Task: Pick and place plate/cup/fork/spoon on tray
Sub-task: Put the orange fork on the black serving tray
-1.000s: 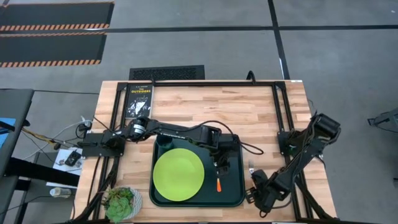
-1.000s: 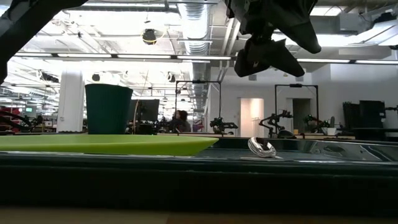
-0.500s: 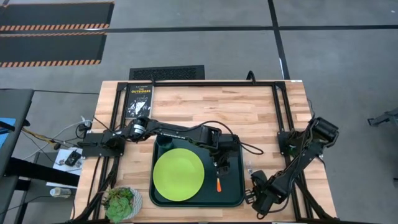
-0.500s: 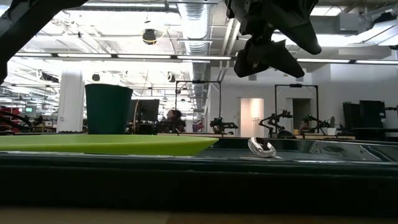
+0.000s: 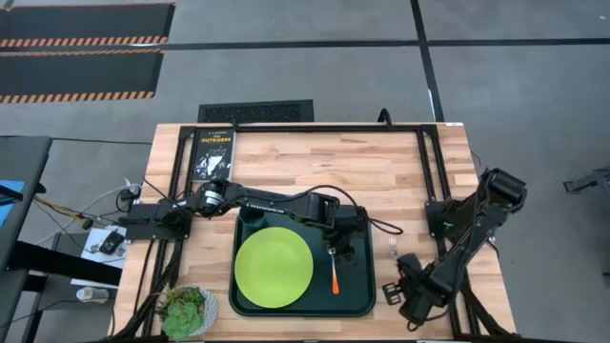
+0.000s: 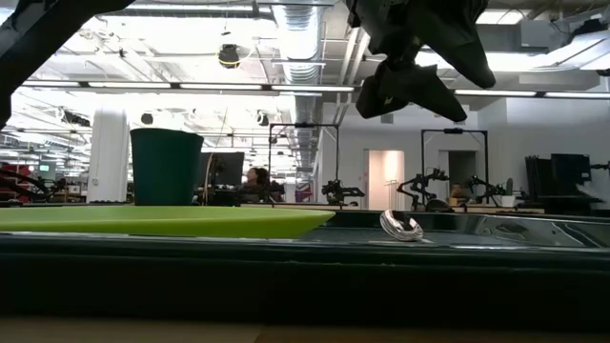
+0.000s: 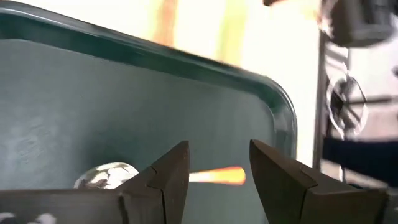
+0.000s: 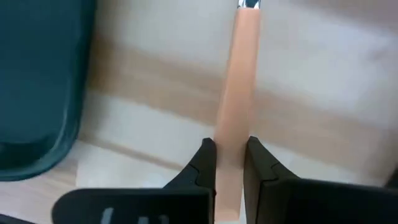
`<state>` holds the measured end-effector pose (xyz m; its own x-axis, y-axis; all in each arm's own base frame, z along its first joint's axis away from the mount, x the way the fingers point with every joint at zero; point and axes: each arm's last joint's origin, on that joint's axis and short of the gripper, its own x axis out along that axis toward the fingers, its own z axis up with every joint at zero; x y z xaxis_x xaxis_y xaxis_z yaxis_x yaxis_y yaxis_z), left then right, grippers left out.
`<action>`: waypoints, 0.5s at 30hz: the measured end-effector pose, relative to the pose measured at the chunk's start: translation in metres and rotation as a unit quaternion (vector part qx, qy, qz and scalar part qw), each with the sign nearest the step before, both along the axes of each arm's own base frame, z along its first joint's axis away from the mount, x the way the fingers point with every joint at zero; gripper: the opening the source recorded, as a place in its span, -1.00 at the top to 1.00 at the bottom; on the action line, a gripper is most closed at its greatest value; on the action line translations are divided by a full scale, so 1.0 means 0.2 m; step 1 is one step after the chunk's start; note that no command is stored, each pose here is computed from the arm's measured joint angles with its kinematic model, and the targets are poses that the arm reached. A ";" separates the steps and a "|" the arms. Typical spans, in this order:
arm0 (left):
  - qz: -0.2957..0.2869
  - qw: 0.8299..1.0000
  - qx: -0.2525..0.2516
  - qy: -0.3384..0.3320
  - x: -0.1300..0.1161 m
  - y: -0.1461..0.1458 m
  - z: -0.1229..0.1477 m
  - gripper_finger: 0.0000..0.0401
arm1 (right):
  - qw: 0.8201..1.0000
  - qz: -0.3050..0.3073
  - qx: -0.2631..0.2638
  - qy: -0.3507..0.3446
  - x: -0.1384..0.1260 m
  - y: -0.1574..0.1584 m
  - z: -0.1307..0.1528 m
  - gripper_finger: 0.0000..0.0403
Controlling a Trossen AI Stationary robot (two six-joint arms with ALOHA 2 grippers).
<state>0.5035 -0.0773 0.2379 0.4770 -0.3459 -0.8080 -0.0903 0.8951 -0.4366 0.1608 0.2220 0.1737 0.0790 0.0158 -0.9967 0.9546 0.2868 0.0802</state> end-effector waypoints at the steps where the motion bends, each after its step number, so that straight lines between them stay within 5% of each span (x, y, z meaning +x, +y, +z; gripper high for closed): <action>1: 0.017 1.000 0.004 -0.001 0.00 0.01 0.00 0.24 | 1.000 -0.003 -0.005 -0.007 -0.01 -0.01 0.02 0.82; 7: 0.099 0.994 -0.028 -0.036 0.06 0.05 0.03 0.23 | 0.996 -0.001 -0.010 -0.085 -0.02 -0.04 0.12 0.81; 15: 0.122 0.978 -0.158 -0.053 0.11 0.25 0.08 0.23 | 0.993 0.051 -0.017 -0.103 0.02 -0.06 0.13 0.80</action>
<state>0.5259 -0.0276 0.2538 0.6521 -0.4359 -0.6202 -0.2243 0.6706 -0.7071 0.1655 0.2109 0.1994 0.2801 0.0006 -0.9600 0.8851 0.3871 0.2585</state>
